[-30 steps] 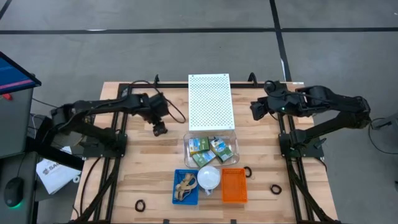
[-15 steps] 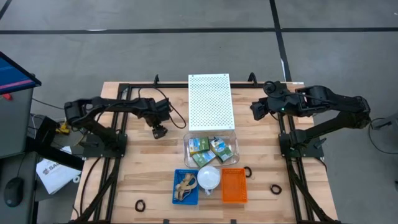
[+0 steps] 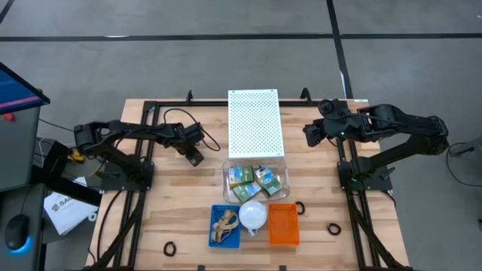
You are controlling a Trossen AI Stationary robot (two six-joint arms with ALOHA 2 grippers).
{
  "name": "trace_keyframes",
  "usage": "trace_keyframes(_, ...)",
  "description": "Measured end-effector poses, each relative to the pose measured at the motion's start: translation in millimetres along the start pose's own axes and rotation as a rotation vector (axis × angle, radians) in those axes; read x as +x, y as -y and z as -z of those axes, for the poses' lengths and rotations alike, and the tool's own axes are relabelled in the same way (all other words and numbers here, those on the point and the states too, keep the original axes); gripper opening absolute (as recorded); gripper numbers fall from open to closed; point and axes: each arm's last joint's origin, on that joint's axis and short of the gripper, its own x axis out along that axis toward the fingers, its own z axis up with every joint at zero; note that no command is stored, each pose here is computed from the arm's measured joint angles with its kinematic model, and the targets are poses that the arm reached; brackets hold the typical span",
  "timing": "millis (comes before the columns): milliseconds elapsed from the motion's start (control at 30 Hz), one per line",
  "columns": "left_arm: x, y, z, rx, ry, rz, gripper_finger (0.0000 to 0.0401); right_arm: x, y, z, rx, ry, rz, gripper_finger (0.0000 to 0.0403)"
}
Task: Pick & Place Office Desk Supplies
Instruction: Put the black spring keychain into the orange bin
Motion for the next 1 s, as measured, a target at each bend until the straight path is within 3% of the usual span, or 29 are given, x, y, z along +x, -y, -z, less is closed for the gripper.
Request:
trace_keyframes(100,-2.6,-0.9,1.5,-0.070,0.016,0.007,0.0019,-0.2,-0.3,0.2,-0.001,0.001,-0.001,0.0177)
trace_keyframes(267,-26.4,-3.5,3.6,-0.153,0.122,0.064,0.0007,-0.2,-0.2,0.2,0.011,0.003,0.000,0.0177)
trace_keyframes(400,-63.1,-0.6,2.3,-0.188,0.329,0.188,0.0006,-0.2,-0.6,-0.1,0.014,0.006,-0.003,0.0177)
trace_keyframes(500,-95.6,7.2,0.5,-0.229,0.558,0.338,0.0002,-0.3,-3.4,-2.3,0.027,0.025,-0.029,0.0177)
trace_keyframes(700,-147.9,27.4,-4.2,-0.301,0.992,0.555,0.0002,-2.8,-16.6,-11.7,0.009,0.108,-0.157,0.0177)
trace_keyframes(833,-166.1,46.0,-13.1,-0.343,1.093,0.588,0.0001,-7.2,-28.5,-19.5,-0.034,0.152,-0.311,0.0177)
trace_keyframes(1000,-185.5,76.4,-42.2,-0.299,1.156,0.604,0.0001,-9.4,-41.7,-27.6,-0.105,0.206,-0.454,0.0177)
